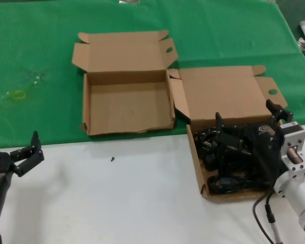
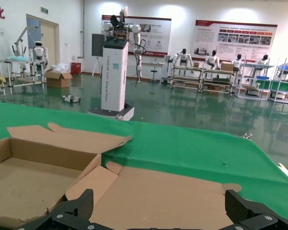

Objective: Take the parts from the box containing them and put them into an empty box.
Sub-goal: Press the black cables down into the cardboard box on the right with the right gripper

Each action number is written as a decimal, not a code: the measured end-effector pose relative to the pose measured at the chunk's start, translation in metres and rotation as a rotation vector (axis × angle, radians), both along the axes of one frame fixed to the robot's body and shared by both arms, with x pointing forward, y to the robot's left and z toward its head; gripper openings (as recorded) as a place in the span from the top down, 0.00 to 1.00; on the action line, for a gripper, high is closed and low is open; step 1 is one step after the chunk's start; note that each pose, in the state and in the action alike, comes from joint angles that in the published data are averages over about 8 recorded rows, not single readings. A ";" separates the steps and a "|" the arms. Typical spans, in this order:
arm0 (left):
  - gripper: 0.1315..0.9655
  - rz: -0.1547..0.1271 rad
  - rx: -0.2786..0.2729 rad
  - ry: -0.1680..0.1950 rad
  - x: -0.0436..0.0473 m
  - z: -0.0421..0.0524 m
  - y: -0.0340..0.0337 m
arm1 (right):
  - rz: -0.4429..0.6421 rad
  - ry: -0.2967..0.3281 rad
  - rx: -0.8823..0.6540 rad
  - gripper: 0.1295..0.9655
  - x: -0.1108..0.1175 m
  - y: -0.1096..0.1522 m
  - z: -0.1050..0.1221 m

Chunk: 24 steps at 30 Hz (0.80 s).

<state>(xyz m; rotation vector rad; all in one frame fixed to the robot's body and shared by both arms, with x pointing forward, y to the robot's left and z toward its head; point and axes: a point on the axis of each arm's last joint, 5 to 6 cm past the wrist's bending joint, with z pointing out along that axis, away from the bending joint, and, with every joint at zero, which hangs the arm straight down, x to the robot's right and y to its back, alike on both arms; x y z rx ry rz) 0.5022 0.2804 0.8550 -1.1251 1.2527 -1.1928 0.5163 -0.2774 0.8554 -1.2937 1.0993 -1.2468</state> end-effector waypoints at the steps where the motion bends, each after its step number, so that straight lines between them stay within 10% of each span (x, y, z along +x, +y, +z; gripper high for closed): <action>1: 0.00 0.000 0.000 0.000 0.0000 0.0000 0.0000 | 0.000 0.000 0.000 0.00 0.000 0.000 0.000; 24: 0.02 0.000 0.000 0.000 0.0000 0.0000 0.0000 | 0.000 0.000 0.000 0.00 0.000 0.000 0.000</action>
